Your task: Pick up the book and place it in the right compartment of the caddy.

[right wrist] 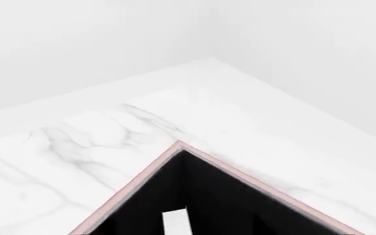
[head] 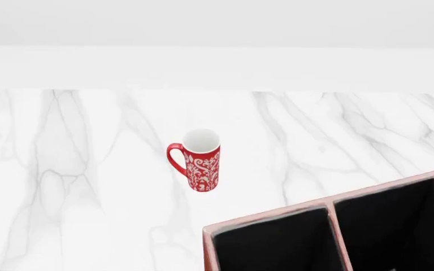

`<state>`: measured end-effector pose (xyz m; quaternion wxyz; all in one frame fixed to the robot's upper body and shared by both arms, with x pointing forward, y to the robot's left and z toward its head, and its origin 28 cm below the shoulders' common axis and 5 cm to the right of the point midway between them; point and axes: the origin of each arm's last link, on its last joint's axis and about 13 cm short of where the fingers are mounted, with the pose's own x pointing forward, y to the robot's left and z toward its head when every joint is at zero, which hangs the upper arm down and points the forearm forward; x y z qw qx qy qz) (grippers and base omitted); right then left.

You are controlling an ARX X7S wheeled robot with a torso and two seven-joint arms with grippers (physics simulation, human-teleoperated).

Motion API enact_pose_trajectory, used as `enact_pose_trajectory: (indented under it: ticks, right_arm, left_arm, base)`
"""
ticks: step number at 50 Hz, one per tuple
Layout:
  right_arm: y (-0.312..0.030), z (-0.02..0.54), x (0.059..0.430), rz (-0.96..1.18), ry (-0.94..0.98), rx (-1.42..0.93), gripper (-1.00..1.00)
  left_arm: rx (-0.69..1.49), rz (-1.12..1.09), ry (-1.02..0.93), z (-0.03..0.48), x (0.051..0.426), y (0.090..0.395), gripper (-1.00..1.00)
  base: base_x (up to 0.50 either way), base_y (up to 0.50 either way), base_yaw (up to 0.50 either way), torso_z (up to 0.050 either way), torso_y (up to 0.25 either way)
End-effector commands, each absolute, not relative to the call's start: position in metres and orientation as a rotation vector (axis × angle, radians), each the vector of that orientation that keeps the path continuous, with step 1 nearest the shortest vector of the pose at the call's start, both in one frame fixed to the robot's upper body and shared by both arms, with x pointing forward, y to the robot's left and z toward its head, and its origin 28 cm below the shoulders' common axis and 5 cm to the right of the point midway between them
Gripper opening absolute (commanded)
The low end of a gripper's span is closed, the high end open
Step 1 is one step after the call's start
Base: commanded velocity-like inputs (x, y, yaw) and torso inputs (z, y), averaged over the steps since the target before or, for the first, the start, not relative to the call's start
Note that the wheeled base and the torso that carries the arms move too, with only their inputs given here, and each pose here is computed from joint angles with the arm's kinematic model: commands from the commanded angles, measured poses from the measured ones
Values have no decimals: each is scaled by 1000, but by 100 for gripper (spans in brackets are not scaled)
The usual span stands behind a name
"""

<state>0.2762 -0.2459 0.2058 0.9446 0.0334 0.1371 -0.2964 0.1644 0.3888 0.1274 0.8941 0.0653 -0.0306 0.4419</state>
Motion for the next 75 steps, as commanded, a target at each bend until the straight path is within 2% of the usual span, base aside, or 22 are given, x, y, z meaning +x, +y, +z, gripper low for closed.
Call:
enact_pose_trajectory:
  ticks: [1,9,12,16,22,33,75]
  right_arm:
    - [-229,227,273,-547,105,37,100]
    - [-186,246,271,-423,-26,-83,100]
    - [-165,247,273,-336,-51,-100,100]
    - [-144,245,277,-267,-65,-127,100]
    - [-127,237,288,-197,-46,-118,100]
    - [-115,230,293,-143,-34,-114,100]
    - [-112,222,295,-106,-14,-120,100]
  left_arm:
    - [133,785,-48,140,179,376,100]
    - [109,444,-109,181,235,321,100]
    - [113,285,-105,188,259,289,100]
    - [114,135,-104,191,276,254,100]
    - [119,14,-131,193,287,219,100]
    - [131,-34,-157,198,291,202,100]
    - [150,-83,-159,198,292,186,100]
  base:
    - [0,0,0,0,0]
    - [0,0,0,0,0]
    - [0,0,0,0,0]
    - [0,0,0,0,0]
    - [0,0,0,0,0]
    - [0,0,0,0,0]
    - [0,0,0,0,0]
